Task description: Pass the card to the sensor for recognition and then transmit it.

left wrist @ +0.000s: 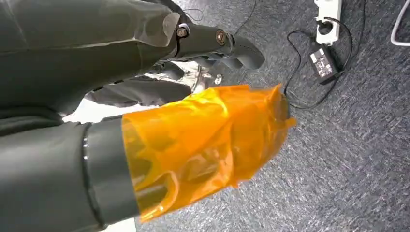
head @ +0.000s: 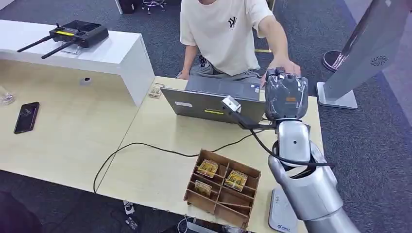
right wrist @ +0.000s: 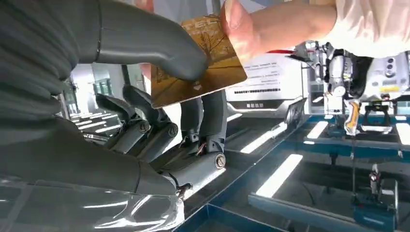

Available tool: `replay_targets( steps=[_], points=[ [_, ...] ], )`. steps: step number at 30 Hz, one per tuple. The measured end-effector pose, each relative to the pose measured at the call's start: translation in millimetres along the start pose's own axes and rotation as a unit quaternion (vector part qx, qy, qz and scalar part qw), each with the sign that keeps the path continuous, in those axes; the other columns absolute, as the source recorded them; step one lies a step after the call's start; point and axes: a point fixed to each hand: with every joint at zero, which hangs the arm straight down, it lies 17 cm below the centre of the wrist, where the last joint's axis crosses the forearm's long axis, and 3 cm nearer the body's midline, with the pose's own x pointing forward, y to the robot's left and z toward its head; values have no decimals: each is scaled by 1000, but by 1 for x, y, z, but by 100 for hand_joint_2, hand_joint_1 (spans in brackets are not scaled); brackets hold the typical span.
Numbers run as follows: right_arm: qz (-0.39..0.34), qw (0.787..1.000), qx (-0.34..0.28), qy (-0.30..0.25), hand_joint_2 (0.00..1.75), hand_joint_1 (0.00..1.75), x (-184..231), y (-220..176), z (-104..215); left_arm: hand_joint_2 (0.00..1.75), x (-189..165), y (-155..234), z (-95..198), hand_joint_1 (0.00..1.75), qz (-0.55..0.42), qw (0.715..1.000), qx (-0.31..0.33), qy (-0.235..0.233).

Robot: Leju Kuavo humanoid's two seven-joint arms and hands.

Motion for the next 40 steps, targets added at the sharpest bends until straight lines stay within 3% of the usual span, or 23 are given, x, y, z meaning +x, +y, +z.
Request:
replay_targets(
  steps=[9, 12, 14, 15, 17, 18, 21, 22, 23, 24, 25, 26, 29, 33, 40],
  points=[
    [-8, 1000, 16, -4, 175, 0, -1, 23, 15, 0, 0, 0, 0, 0, 6, 1000, -1, 1],
    [-78, 997, -8, -5, 175, 0, 6, 15, 32, 0, -1, -2, 0, 0, 17, 1000, -1, 3],
    [-193, 981, -27, 7, 175, 0, 13, 3, 50, 0, -3, -5, 1, 0, 33, 999, 1, 6],
    [-272, 962, -33, 21, 175, 0, 14, -1, 63, 0, -5, -9, 1, 0, 42, 999, 1, 9],
    [-431, 900, -40, 59, 175, 0, 6, -7, 88, 0, -11, -18, 2, 0, 57, 998, 1, 14],
    [-507, 858, -34, 74, 0, 0, 3, -1, 103, 0, -13, -22, 3, 0, 64, 998, 0, 14],
    [-710, 698, 3, 92, 0, 0, 10, 16, 148, 0, -21, -35, 4, 0, 85, 996, -4, 20],
    [-741, 666, 10, 90, 0, 0, 13, 17, 159, 0, -22, -36, 4, 0, 89, 996, -3, 20],
    [-796, 600, 29, 76, 0, 0, 22, 16, 181, 0, -25, -39, 4, 0, 97, 995, -5, 22],
    [-830, 553, 38, 65, 0, 0, 28, 12, 198, 0, -28, -41, 4, 0, 101, 995, -6, 22],
    [-855, 514, 40, 53, 0, 0, 31, 4, 211, 0, -30, -43, 4, 0, 106, 994, -7, 23],
    [-869, 490, 45, 50, 0, 0, 34, 2, 225, 0, -32, -45, 4, 0, 109, 994, -8, 24],
    [-895, 441, 48, 53, 0, 0, 31, -1, 263, 0, -35, -47, 3, 0, 130, 991, -9, 25],
    [-911, 405, 58, 54, 0, 0, 29, 1, 306, 0, -41, -51, 3, 0, 143, 989, -9, 25],
    [-918, 379, 106, 47, 0, 0, 45, 7, 338, 0, -51, -56, 2, 0, 137, 990, -13, 29]
  ],
)
